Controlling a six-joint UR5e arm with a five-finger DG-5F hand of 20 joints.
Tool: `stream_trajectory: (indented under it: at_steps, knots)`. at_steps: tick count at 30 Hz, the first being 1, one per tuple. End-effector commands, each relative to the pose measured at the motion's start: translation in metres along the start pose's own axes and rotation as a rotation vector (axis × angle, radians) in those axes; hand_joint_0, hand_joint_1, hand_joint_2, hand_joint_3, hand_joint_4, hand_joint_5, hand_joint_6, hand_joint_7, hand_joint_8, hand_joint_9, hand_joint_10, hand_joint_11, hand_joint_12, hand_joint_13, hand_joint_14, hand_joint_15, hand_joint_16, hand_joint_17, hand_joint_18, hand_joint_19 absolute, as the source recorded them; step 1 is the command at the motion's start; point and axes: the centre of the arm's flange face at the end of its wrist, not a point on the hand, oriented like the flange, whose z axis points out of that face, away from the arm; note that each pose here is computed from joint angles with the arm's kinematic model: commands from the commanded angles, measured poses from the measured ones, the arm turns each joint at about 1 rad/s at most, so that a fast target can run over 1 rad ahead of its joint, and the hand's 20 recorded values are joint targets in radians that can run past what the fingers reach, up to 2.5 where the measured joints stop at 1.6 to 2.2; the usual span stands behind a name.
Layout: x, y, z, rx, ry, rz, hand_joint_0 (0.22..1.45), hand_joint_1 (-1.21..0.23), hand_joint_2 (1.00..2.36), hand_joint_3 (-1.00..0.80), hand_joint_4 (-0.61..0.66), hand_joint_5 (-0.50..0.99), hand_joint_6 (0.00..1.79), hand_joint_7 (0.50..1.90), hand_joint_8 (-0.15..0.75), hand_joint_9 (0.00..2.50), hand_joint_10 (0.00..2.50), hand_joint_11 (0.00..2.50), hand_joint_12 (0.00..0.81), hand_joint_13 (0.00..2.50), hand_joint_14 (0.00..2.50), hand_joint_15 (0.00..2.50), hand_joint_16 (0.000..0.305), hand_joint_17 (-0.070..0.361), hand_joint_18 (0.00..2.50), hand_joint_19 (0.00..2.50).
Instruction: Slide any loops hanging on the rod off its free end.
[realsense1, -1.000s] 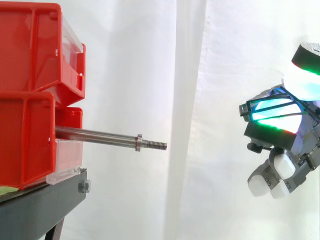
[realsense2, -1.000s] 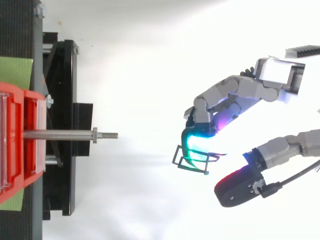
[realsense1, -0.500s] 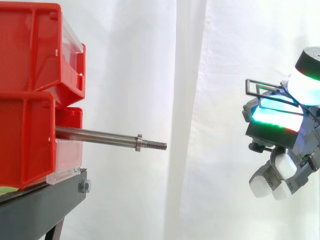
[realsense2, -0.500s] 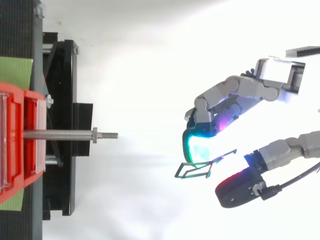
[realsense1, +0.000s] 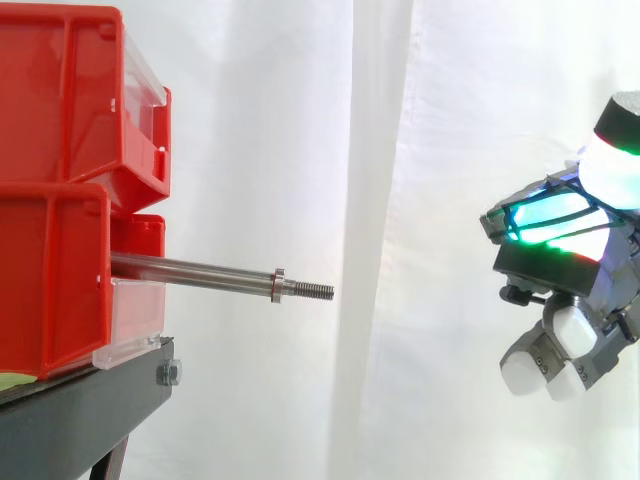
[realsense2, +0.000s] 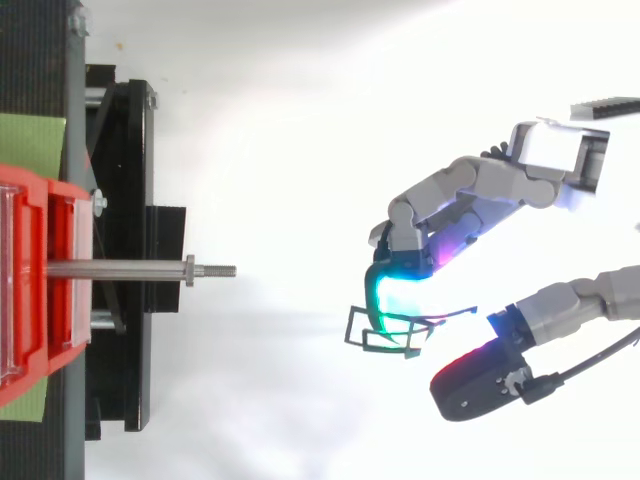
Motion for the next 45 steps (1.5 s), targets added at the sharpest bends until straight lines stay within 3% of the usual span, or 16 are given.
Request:
stream_trajectory:
  at_steps: [1, 11, 15, 22, 28, 36, 45]
  knots:
    - [0.0005, 0.0004, -0.0002, 0.002, 0.001, -0.001, 0.57, -0.67, 1.01, -0.39, 0.16, -0.16, 0.85, 1.14, 0.327, 0.84, 0.01, 0.29, 0.310, 0.58, 0.00, 0.00, 0.040, 0.089, 0.53, 0.06]
    - [0.0035, 0.0005, -0.0004, 0.002, 0.006, -0.002, 0.57, -0.62, 1.01, -0.36, 0.15, -0.15, 0.84, 1.15, 0.329, 0.87, 0.01, 0.29, 0.309, 0.57, 0.00, 0.00, 0.039, 0.088, 0.52, 0.07]
    - [0.0035, 0.0005, -0.0004, 0.002, 0.006, -0.002, 0.59, -0.75, 1.01, -0.32, 0.14, -0.16, 0.84, 1.16, 0.327, 0.86, 0.01, 0.29, 0.308, 0.57, 0.00, 0.00, 0.039, 0.087, 0.52, 0.06]
    - [0.0035, 0.0003, -0.0006, 0.003, 0.006, 0.008, 0.61, -0.82, 1.01, -0.35, 0.13, -0.17, 0.86, 1.14, 0.315, 0.83, 0.01, 0.29, 0.310, 0.57, 0.00, 0.00, 0.039, 0.087, 0.52, 0.06]
    - [0.0040, 0.0002, -0.0009, 0.007, 0.004, 0.013, 0.60, -0.76, 1.01, -0.39, 0.15, -0.17, 0.86, 1.12, 0.315, 0.84, 0.01, 0.29, 0.311, 0.57, 0.00, 0.00, 0.039, 0.088, 0.53, 0.06]
    - [0.0049, -0.0027, -0.0043, 0.040, 0.003, 0.079, 0.57, -0.61, 1.01, -0.42, 0.16, -0.15, 0.84, 1.13, 0.326, 0.86, 0.01, 0.29, 0.309, 0.57, 0.00, 0.00, 0.039, 0.088, 0.52, 0.06]
    - [0.0087, -0.0022, -0.0050, 0.044, 0.010, 0.082, 0.58, -0.60, 1.01, -0.41, 0.16, -0.15, 0.83, 1.12, 0.330, 0.87, 0.01, 0.29, 0.311, 0.57, 0.00, 0.00, 0.039, 0.088, 0.51, 0.07]
